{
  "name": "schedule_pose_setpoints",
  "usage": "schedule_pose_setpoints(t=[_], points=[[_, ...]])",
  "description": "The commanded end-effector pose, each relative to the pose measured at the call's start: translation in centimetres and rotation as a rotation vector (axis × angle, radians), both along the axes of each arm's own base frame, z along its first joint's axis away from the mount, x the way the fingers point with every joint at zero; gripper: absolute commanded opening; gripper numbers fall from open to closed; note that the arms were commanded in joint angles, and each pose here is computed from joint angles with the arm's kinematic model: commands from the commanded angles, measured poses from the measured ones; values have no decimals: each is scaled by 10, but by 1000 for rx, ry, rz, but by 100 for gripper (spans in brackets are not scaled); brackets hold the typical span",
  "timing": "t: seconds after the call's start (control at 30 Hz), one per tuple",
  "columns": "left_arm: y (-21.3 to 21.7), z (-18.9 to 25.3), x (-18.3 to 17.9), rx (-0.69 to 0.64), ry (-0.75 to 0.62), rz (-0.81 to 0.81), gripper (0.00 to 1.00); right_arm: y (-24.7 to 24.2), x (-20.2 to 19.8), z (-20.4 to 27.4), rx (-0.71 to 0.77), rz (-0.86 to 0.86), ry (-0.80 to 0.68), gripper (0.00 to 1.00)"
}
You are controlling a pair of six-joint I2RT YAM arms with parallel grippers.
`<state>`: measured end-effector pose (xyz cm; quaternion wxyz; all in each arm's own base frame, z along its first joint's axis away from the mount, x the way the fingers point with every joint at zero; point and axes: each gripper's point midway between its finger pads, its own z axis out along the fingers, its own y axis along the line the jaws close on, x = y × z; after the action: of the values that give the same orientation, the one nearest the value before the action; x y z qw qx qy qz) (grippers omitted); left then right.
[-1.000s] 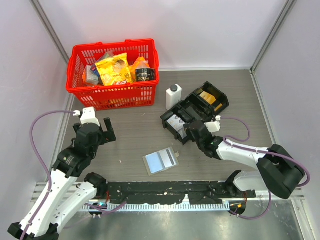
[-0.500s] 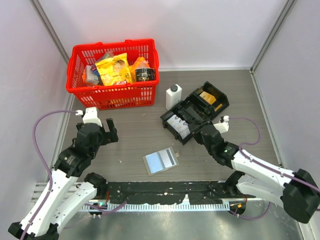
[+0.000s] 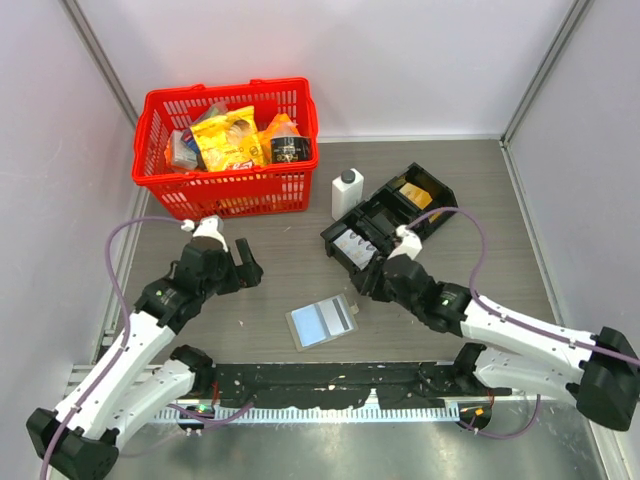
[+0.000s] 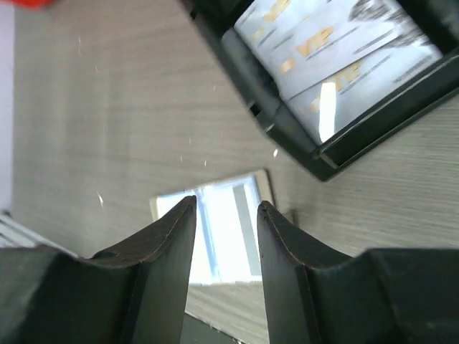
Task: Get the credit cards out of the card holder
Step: Remove the credit card from the card holder.
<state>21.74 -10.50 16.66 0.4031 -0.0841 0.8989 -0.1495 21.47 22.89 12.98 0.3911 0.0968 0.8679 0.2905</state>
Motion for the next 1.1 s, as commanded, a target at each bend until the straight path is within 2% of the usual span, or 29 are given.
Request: schedule_pose_setpoints(t=[0.0, 0.23, 0.33, 0.53, 0.7, 1.07], points=[[-36, -11, -9, -168, 67, -43, 88, 27, -18, 2, -125, 165, -44, 44], [-71, -38, -28, -182, 131, -66, 84, 60, -38, -26, -244, 295, 2, 44], [-85, -62, -41, -125, 203, -79, 81, 67, -39, -44, -307, 321, 45, 44], [-97, -92, -52, -40, 263, -81, 80, 66, -44, -67, -374, 343, 109, 44], [-111, -112, -62, 10, 300, -108, 79, 64, -45, -79, -406, 339, 135, 43], [-122, -138, -76, 26, 342, -114, 66, 66, -48, -91, -424, 362, 164, 44]])
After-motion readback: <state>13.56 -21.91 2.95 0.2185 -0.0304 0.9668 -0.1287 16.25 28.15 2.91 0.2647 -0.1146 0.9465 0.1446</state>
